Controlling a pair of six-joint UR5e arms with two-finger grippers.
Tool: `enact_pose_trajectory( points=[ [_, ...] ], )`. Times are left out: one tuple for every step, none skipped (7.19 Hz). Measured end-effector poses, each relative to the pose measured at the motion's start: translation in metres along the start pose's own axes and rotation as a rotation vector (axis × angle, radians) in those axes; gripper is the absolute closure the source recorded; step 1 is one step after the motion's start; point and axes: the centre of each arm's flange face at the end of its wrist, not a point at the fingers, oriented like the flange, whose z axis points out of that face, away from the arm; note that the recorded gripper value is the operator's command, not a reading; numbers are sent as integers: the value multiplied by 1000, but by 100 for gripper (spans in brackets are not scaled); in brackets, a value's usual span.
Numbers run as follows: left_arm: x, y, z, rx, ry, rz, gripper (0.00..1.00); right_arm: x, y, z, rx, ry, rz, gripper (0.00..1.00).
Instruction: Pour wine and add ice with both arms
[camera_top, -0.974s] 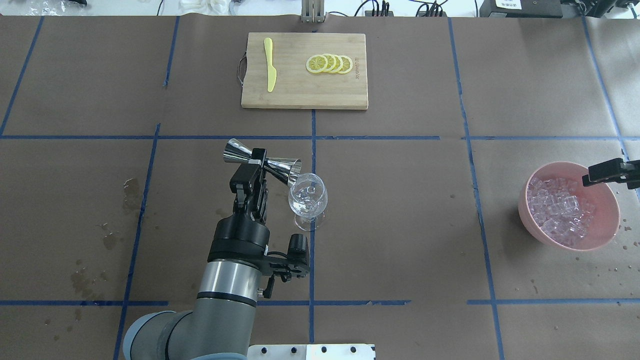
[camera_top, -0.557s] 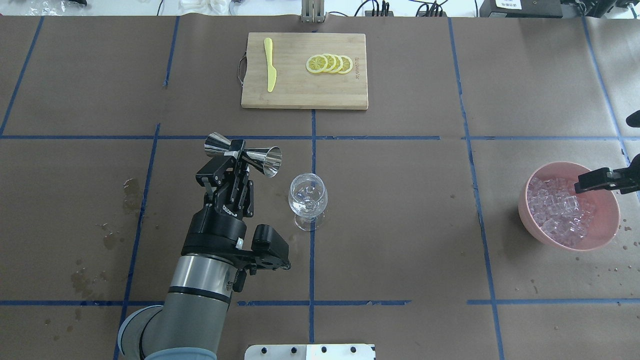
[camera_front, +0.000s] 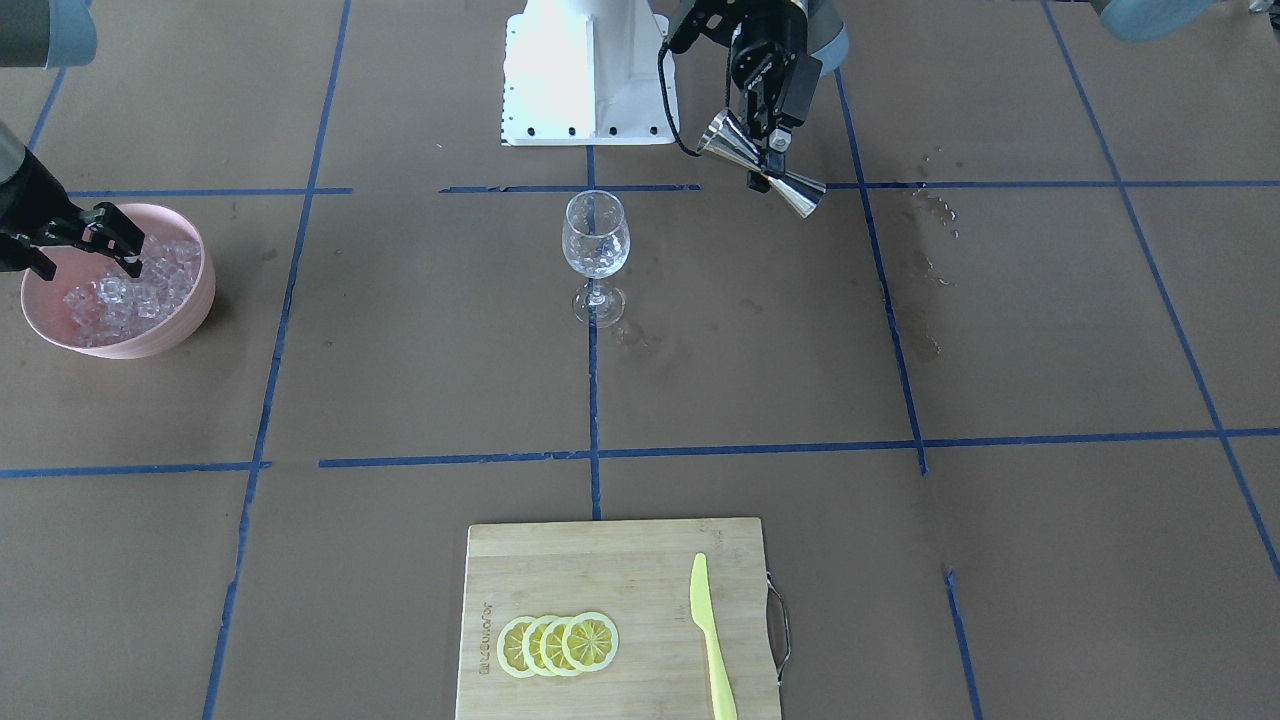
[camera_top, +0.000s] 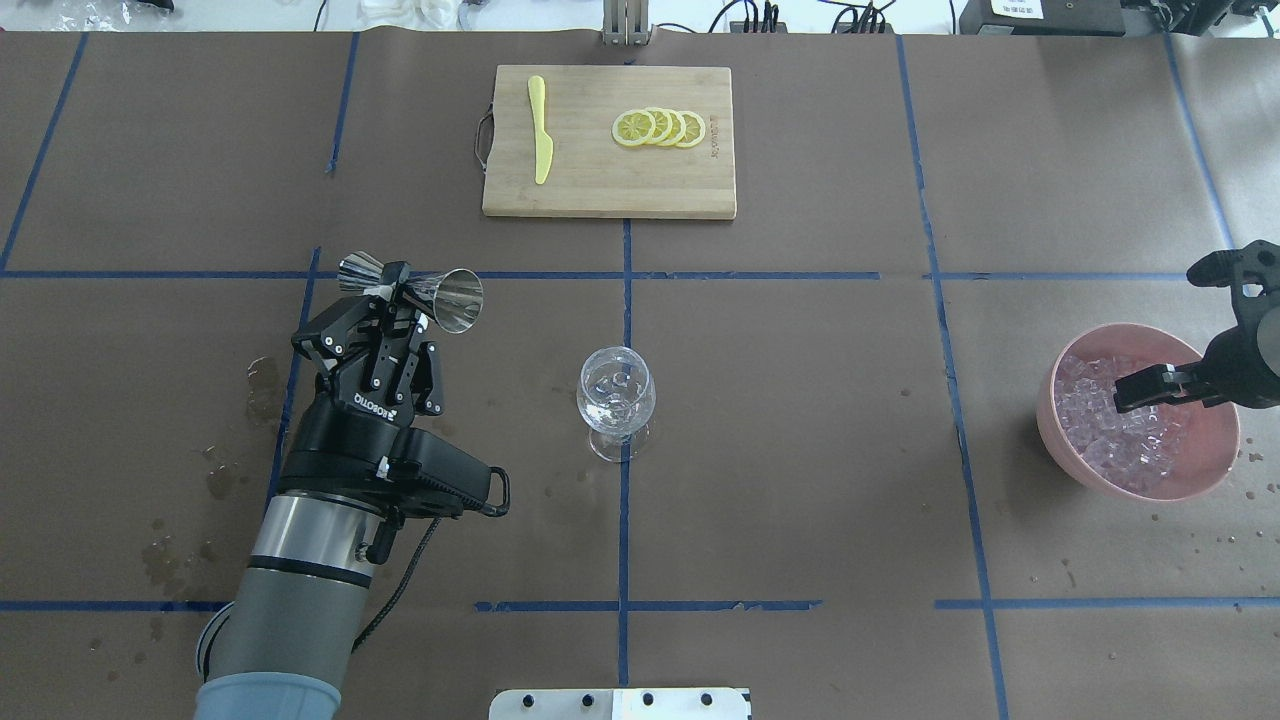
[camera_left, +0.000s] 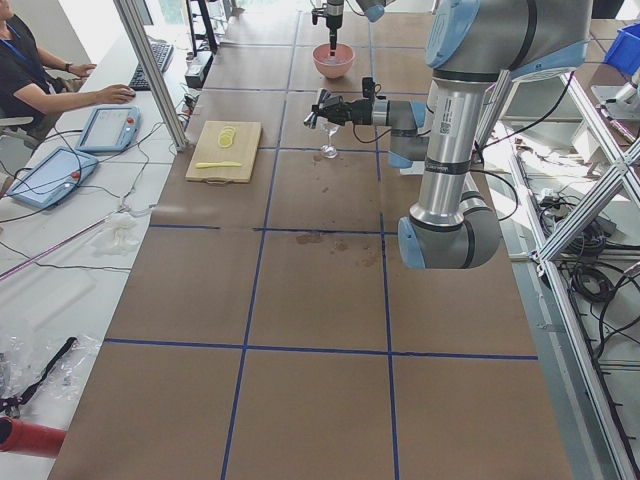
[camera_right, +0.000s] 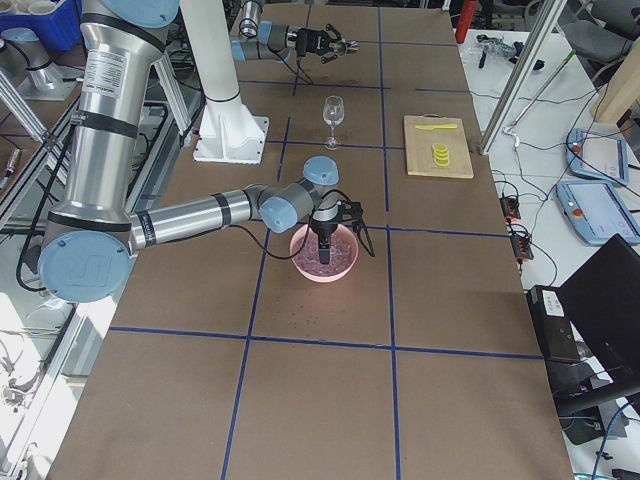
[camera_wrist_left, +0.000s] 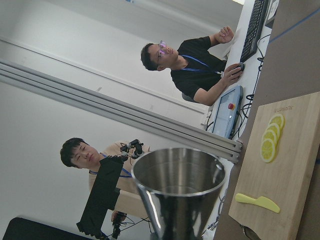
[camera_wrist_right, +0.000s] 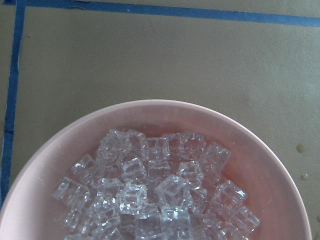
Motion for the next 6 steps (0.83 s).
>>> enact_pose_trajectory(
  points=[
    [-3, 14, 0, 1, -8, -15, 100, 0, 1, 6, -10, 5, -7, 18],
    [-6, 30, 1, -1, -16, -20, 100, 1, 2, 10, -17, 9, -14, 26],
    [-10, 47, 2, -4, -25, -22, 100, 2, 2, 13, -22, 12, -18, 36],
    [-15, 67, 2, -6, -33, -25, 100, 3, 2, 14, -25, 13, -20, 44],
    [-19, 87, 0, -8, -38, -25, 100, 3, 2, 15, -26, 13, -21, 45],
    [-23, 107, -2, -10, -42, -22, 100, 3, 2, 15, -27, 13, -21, 46]
  ],
)
